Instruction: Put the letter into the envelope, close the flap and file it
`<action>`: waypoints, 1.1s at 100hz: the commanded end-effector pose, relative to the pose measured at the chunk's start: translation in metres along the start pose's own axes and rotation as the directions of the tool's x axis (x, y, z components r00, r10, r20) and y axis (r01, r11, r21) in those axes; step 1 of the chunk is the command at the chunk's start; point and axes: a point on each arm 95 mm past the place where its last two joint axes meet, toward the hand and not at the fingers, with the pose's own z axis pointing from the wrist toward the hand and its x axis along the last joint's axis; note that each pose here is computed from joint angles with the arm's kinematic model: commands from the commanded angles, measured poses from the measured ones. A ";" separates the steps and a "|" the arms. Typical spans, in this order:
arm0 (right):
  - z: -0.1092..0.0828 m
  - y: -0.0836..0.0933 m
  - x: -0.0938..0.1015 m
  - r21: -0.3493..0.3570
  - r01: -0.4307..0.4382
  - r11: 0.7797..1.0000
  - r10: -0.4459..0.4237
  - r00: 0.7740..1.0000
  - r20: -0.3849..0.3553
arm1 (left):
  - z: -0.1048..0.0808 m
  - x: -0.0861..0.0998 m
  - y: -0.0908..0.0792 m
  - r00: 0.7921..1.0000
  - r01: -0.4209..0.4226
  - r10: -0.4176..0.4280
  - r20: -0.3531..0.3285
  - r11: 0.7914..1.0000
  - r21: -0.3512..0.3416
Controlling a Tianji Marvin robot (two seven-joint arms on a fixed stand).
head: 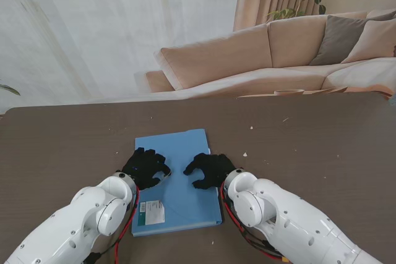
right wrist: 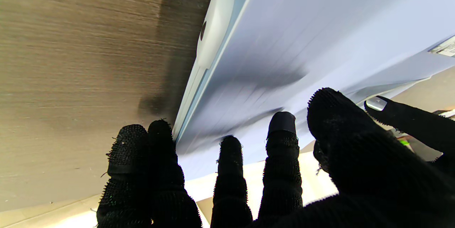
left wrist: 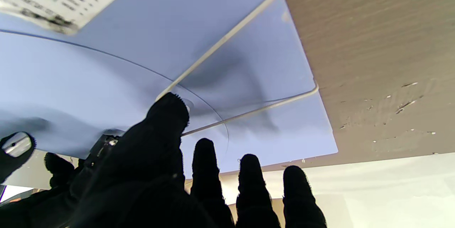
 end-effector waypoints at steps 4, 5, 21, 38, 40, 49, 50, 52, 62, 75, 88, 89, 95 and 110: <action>0.000 -0.008 0.007 0.030 -0.006 1.000 0.006 1.000 -0.016 | 0.000 0.010 0.002 1.000 0.005 -0.005 -0.027 1.000 -0.019; 0.000 -0.008 0.007 0.030 -0.005 1.000 0.006 1.000 -0.016 | 0.000 0.010 0.002 1.000 0.005 -0.005 -0.029 1.000 -0.019; 0.000 -0.008 0.007 0.031 -0.005 1.000 0.005 1.000 -0.017 | 0.001 0.012 0.001 0.999 -0.011 0.010 -0.046 1.000 -0.015; 0.000 -0.008 0.007 0.032 -0.005 0.999 0.005 1.000 -0.018 | 0.002 0.015 0.000 0.998 -0.015 0.013 -0.061 0.999 -0.035; 0.000 -0.008 0.007 0.032 -0.005 0.999 0.005 1.000 -0.018 | 0.002 0.015 0.000 0.998 -0.017 0.014 -0.061 0.999 -0.037; -0.001 -0.007 0.007 0.031 -0.005 1.000 0.006 1.000 -0.018 | 0.002 0.017 0.000 0.998 -0.023 0.020 -0.065 0.999 -0.044; -0.001 -0.007 0.007 0.030 -0.005 1.000 0.006 1.000 -0.018 | 0.003 0.017 0.000 0.998 -0.024 0.021 -0.065 0.999 -0.045; -0.001 -0.007 0.007 0.030 -0.005 1.000 0.006 1.000 -0.018 | 0.003 0.017 0.000 0.998 -0.025 0.022 -0.066 0.999 -0.046; -0.001 -0.007 0.007 0.029 -0.006 1.000 0.007 1.000 -0.017 | 0.003 0.018 0.000 0.997 -0.035 0.031 -0.066 0.998 -0.050; -0.001 -0.007 0.007 0.029 -0.006 1.000 0.006 1.000 -0.015 | 0.002 0.020 0.000 0.998 -0.033 0.029 -0.059 0.997 -0.065; -0.001 -0.007 0.007 0.030 -0.007 1.000 0.007 1.000 -0.016 | 0.002 0.021 -0.001 0.998 -0.022 0.019 -0.053 0.998 -0.060; -0.001 -0.008 0.007 0.031 -0.007 1.000 0.007 1.000 -0.016 | 0.002 0.021 -0.001 0.998 -0.023 0.020 -0.052 0.998 -0.058; -0.001 -0.008 0.007 0.031 -0.007 0.999 0.007 1.000 -0.017 | 0.002 0.021 -0.001 0.998 -0.025 0.023 -0.051 0.998 -0.052; -0.001 -0.008 0.007 0.032 -0.006 0.999 0.007 1.000 -0.019 | 0.003 0.022 -0.002 0.998 -0.028 0.025 -0.049 0.998 -0.056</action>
